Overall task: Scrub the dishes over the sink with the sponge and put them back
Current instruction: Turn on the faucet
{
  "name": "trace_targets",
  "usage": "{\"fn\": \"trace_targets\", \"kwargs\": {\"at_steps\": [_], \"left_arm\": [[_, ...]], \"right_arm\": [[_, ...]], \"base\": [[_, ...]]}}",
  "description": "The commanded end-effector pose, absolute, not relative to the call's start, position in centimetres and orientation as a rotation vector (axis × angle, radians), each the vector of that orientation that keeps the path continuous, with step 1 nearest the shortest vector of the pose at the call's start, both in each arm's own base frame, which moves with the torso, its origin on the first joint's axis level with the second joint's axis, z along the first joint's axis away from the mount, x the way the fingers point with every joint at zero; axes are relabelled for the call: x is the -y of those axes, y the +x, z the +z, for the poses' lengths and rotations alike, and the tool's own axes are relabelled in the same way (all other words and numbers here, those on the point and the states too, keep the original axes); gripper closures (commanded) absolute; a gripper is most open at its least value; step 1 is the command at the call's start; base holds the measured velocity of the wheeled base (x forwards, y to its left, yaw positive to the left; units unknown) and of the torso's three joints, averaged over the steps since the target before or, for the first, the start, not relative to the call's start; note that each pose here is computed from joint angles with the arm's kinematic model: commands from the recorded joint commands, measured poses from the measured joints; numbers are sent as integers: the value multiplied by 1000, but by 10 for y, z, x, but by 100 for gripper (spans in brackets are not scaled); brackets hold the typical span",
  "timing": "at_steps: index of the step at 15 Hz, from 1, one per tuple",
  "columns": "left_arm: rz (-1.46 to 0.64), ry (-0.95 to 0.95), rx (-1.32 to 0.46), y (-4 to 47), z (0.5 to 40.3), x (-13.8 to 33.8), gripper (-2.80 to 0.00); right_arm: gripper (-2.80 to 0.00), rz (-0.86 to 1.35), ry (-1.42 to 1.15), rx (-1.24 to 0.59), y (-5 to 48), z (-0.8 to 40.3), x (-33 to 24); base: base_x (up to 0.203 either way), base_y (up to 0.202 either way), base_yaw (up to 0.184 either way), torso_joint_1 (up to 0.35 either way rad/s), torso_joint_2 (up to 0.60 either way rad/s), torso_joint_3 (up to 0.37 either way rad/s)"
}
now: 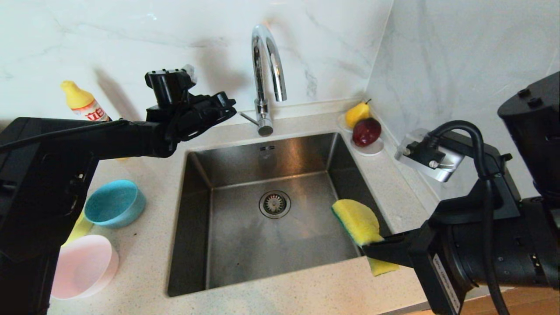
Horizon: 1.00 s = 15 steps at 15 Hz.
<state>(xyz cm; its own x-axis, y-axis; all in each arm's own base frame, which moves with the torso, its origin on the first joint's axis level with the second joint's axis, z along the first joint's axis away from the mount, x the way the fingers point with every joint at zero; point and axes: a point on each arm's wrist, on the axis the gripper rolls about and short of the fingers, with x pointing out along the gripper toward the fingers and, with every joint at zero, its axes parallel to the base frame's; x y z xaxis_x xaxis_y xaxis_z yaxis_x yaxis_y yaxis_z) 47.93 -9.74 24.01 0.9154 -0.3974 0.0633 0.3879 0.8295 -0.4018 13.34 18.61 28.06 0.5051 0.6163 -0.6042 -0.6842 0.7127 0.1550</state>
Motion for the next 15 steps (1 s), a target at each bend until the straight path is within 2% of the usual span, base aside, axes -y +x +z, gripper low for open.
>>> {"fn": "trace_targets", "kwargs": {"at_steps": [1,15], "left_arm": [[-422,-436,-28,480,238,98,0],[-444,-447,-60,487,218,114,0]], "right_arm": [[0,785,-112,-691,134,279,-187],[0,791,-110,-692,134,279,-188]], "base": [[0,0,0,0,0,0],[0,0,0,0,0,0]]}}
